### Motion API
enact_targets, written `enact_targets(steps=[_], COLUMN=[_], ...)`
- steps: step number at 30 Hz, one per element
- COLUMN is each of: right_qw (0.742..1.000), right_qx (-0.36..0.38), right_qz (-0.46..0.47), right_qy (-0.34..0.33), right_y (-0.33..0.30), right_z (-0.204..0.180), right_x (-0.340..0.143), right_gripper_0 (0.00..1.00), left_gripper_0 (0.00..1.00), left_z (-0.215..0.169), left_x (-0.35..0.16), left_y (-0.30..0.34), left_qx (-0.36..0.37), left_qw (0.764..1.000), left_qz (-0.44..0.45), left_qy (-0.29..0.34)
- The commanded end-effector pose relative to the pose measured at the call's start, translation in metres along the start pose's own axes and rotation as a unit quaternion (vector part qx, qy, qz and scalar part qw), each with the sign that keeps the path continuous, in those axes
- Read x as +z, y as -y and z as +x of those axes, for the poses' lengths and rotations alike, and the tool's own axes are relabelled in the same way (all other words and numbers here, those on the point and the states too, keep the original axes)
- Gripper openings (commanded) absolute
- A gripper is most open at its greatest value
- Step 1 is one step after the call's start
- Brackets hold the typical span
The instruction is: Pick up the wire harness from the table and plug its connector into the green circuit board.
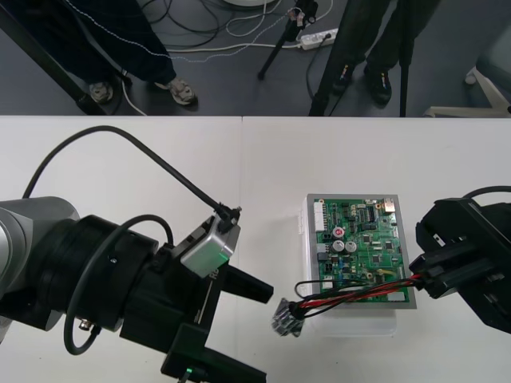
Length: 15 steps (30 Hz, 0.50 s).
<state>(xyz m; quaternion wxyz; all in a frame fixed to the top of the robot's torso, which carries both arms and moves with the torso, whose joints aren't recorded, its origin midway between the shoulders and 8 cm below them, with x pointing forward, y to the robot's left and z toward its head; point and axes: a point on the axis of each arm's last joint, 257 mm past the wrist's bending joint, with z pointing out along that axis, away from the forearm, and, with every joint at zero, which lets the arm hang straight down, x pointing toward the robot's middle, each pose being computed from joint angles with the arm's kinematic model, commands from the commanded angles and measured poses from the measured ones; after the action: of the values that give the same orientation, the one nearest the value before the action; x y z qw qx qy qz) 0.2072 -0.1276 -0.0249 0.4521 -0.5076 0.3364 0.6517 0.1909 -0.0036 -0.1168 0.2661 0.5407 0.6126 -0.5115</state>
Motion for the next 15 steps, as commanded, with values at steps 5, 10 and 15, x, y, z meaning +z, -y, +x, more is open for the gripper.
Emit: enact_targets(steps=[5,10,15], right_qw=[0.998,0.995,0.991], right_qx=[-0.039,-0.054,-0.068], right_qz=[0.048,0.083,0.116], right_qy=[-0.014,-0.021,-0.024], right_y=[-0.010,-0.011,-0.006], right_z=[-0.016,-0.022,-0.024], right_x=[-0.026,-0.042,-0.053], right_gripper_0=[0.00,0.00,0.00], left_gripper_0=[1.00,1.00,1.00], left_z=[-0.041,-0.049,-0.052], left_x=[-0.023,-0.033,-0.039], left_y=[-0.038,-0.052,-0.062], left_qx=[0.001,0.017,0.029], left_qw=[0.994,0.990,0.989], left_qz=[-0.084,-0.114,-0.128], left_qy=[0.073,0.078,0.074])
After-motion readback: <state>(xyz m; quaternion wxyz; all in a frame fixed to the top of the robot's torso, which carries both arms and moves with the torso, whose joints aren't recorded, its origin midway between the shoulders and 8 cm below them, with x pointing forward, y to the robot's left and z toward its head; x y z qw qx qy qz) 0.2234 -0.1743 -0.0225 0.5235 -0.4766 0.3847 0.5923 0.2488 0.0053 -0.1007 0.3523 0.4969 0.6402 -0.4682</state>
